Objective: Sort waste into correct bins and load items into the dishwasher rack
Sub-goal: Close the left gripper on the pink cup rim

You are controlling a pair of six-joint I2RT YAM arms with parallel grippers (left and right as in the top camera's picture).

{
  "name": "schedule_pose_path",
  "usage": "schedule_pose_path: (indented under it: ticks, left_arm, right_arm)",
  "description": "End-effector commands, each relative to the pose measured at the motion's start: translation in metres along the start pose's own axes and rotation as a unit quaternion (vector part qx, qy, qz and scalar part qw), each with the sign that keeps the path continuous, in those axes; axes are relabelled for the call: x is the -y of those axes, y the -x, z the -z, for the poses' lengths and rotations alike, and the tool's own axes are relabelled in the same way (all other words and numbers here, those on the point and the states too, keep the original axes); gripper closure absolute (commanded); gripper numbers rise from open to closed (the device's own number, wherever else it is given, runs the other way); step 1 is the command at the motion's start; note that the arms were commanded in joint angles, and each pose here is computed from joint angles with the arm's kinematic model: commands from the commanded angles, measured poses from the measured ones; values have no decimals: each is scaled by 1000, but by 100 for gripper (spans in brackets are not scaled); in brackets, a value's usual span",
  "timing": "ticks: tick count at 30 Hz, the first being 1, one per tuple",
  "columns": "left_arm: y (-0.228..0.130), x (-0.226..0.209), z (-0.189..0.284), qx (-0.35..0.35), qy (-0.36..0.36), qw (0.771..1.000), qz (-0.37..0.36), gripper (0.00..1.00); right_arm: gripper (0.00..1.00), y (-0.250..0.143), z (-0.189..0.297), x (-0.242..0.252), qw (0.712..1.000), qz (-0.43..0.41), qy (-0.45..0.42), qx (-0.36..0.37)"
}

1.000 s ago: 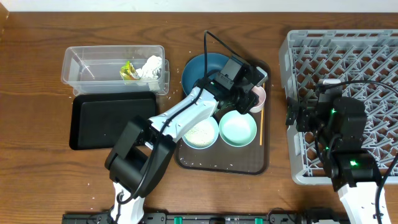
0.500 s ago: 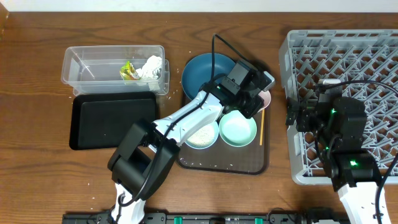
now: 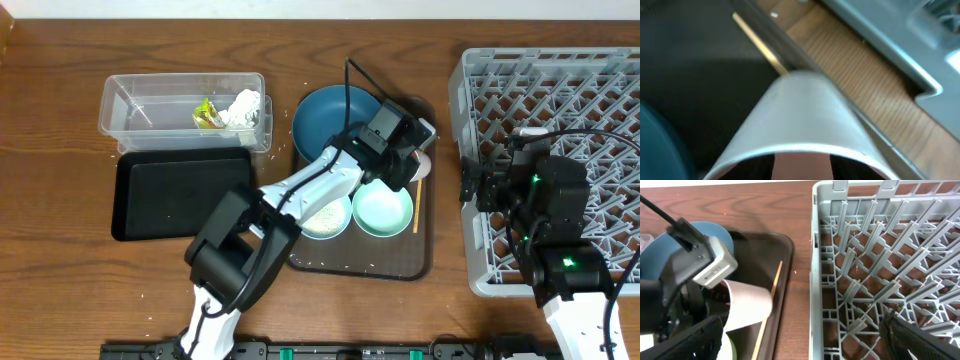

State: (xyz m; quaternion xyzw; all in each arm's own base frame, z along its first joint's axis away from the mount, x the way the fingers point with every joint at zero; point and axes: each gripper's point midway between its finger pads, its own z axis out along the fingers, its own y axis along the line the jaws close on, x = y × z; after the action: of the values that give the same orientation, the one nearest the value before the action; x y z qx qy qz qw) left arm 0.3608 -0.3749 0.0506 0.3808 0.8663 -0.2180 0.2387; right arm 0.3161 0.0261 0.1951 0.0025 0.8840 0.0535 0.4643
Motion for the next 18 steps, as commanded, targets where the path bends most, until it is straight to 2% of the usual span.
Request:
schedule_pose_path:
  ticks: [1,4,8,10,13,18]
  left_arm:
    - [0,-4,-5,-1,6,1000,1,57]
    - [2,-4,-5,3,6,1000,0,47]
    - [3,-3,-5,4,6,1000,0,41]
    - [3,-3,-5,5,5,1000,0,34]
    - [3,-3,-5,5,5,1000,0,31]
    - [3,-3,-5,5,5,1000,0,30]
  right_arm:
    - [1,9,3,0,1000,-6,-4,10]
    - [1,9,3,0,1000,-6,-4,10]
    - [1,9,3,1,1000,-6,-4,10]
    - [1,9,3,1,1000,-6,-4,10]
    - [1,9,3,1,1000,-6,-4,10]
    - [1,9,3,1,1000,-6,-4,10]
